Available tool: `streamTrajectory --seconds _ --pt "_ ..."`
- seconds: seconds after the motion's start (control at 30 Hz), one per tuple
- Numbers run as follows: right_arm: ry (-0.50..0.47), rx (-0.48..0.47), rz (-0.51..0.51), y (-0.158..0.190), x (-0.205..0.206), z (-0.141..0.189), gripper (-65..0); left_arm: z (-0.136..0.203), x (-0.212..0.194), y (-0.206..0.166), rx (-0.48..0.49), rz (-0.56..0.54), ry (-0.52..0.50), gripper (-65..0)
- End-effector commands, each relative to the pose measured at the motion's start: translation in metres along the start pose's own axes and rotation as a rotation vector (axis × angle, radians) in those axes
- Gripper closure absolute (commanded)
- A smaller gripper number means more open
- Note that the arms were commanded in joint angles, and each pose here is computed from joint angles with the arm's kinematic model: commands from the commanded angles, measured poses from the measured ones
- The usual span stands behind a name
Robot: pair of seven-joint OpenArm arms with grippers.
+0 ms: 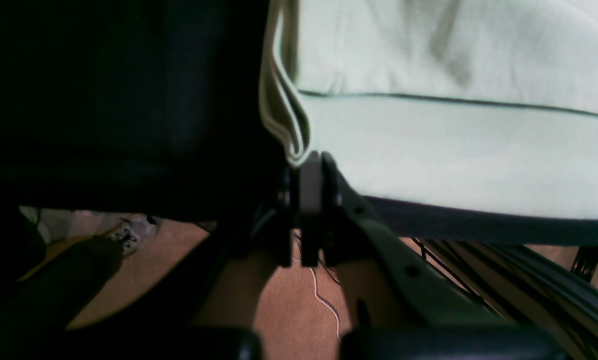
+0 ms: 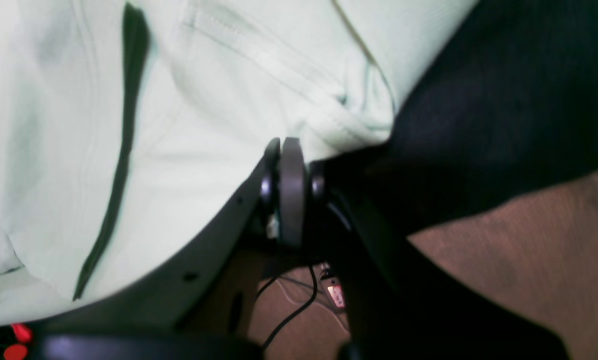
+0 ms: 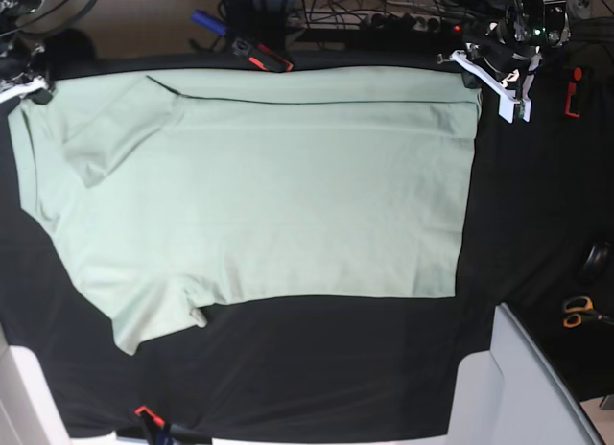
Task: Fold the T-shirt properly
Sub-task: 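Release the shirt and swing the left gripper away to the side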
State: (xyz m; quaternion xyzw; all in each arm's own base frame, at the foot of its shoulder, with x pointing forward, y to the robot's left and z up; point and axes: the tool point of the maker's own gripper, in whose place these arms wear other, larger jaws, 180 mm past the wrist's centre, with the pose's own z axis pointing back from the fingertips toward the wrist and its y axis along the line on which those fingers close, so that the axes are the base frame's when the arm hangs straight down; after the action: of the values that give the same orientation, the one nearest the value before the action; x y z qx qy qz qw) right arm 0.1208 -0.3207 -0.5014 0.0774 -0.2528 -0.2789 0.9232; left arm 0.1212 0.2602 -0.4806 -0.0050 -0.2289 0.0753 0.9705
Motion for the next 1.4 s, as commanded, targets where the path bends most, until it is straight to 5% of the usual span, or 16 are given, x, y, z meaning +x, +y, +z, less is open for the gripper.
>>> streamTrajectory --seconds 0.0,0.27,0.33,0.4,0.5,0.67,0.97,1.13,1.37 --pt "0.057 -0.056 0.024 -0.011 -0.009 0.006 0.0 0.004 0.007 0.013 0.044 -0.017 -0.017 0.0" --pt "0.044 -0.062 0.034 -0.010 -0.005 0.009 -0.4 0.004 0.006 0.012 0.043 -0.016 -0.017 -0.8" --pt "0.045 -0.061 0.033 -0.009 -0.006 0.009 -1.6 0.005 0.008 0.012 0.042 -0.018 -0.021 -8.9" --pt "0.044 -0.063 0.031 -0.010 -0.006 0.009 -7.7 0.005 0.007 0.012 0.043 -0.018 -0.020 -19.1" --pt "0.043 -0.064 0.028 -0.011 -0.006 0.010 -26.0 0.005 0.007 0.013 0.043 -0.016 -0.019 -30.9" --pt "0.050 -0.081 0.021 -0.019 -0.012 0.016 -47.3 0.013 0.014 0.040 0.107 0.029 -0.047 -39.5" --pt "0.027 -0.175 -0.049 -0.058 -0.021 0.042 -48.6 0.048 0.024 0.112 0.281 0.113 -0.112 -40.1" --pt "-0.017 -0.224 0.012 -0.068 0.001 0.060 -48.6 0.078 0.041 0.144 0.372 0.139 -0.187 -40.1" --pt "-0.110 -0.214 0.150 -0.042 0.051 0.064 -49.0 0.092 0.071 0.136 0.366 0.099 -0.268 -40.1"
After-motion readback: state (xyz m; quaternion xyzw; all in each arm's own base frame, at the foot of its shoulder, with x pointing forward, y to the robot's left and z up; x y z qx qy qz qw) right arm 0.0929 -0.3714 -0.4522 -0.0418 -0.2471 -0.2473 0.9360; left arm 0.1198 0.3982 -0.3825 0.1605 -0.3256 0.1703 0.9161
